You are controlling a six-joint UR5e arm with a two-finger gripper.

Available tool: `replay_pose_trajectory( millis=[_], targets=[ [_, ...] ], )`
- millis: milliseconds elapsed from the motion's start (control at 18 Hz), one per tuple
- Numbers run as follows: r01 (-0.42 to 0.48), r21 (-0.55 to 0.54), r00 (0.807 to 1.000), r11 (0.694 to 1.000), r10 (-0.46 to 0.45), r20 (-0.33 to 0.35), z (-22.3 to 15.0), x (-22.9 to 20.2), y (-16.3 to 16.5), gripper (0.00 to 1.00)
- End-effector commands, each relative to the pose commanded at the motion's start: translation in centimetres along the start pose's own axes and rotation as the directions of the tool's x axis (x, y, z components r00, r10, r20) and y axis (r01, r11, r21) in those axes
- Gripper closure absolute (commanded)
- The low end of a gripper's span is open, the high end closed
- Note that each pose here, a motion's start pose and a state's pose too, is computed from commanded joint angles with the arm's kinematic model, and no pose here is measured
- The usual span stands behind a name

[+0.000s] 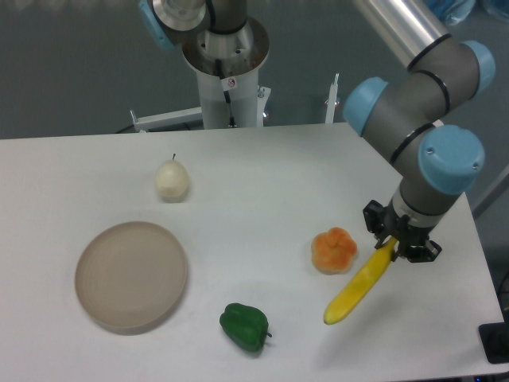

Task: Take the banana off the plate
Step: 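Keep carrying the held banana past the orange pepper, holding it above the table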

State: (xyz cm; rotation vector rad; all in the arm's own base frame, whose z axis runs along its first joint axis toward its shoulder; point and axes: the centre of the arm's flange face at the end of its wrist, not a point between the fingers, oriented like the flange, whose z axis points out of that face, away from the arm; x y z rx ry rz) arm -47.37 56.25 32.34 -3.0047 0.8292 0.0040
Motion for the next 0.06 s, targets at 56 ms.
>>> replay_pose_trajectory(
  millis=[56],
  targets=[
    [0.0,-0.002,1.0,1.0,0.0,-0.003,0.19,0.0,0.02,0.96]
  ],
)
